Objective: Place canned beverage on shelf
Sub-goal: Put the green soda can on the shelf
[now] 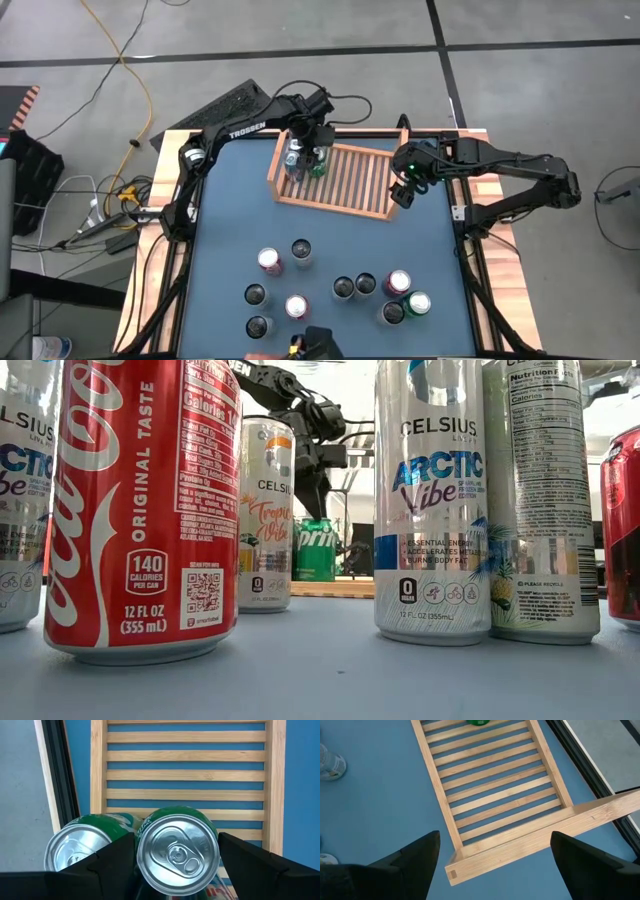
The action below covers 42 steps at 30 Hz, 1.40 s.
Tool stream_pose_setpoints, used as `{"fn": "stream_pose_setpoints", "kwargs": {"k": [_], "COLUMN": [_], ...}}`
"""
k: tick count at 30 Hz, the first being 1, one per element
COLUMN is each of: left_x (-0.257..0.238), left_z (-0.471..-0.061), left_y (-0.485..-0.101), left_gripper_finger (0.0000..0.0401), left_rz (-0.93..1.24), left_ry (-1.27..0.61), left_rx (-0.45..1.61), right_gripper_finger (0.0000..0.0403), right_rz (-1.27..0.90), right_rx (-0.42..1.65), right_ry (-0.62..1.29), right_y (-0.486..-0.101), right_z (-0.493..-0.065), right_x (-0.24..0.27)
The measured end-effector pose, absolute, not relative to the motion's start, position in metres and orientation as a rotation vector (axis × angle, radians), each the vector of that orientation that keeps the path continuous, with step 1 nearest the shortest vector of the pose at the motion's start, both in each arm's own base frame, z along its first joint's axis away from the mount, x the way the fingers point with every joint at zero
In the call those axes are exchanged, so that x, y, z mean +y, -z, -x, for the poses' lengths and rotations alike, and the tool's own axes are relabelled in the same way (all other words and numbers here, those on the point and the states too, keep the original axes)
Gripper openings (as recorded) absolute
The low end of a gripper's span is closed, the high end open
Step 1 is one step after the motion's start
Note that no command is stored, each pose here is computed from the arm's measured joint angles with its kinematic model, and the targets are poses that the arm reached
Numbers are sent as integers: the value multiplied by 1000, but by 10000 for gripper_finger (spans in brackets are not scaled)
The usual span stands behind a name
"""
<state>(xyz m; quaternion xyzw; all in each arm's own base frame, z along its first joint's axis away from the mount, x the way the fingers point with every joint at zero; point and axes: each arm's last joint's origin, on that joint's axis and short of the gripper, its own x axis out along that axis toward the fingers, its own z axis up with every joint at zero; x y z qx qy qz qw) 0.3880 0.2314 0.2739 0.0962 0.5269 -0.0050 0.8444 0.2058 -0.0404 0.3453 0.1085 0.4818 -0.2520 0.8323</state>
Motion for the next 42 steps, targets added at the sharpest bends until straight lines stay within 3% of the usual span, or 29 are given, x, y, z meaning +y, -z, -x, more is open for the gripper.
{"fn": "stream_pose_setpoints", "kwargs": {"k": [8, 13, 22, 26, 34, 42], "left_x": [228, 212, 138, 105, 34, -9], "left_z": [-389, -384, -316, -293, -294, -298], "left_y": [-311, -358, -469, -496, -507, -511], "left_gripper_finger": [272, 272, 272, 272, 272, 272], "left_rz": [-203, -202, -253, -254, -281, -251], "left_ry": [-35, -68, -228, -144, 169, 213], "left_rx": [1043, 968, 740, 625, 523, 484], "right_gripper_finger": [366, 366, 366, 366, 366, 366], "right_rz": [-221, -190, -57, -46, -98, -370], "right_rx": [1005, 922, 816, 857, 946, 1124], "right_ry": [552, 578, 519, 434, 294, 244], "right_y": [-346, -342, -306, -294, -337, -352], "right_z": [-207, -231, -306, -317, -265, -193], "right_x": [-41, -46, -66, -65, -6, 72]}}
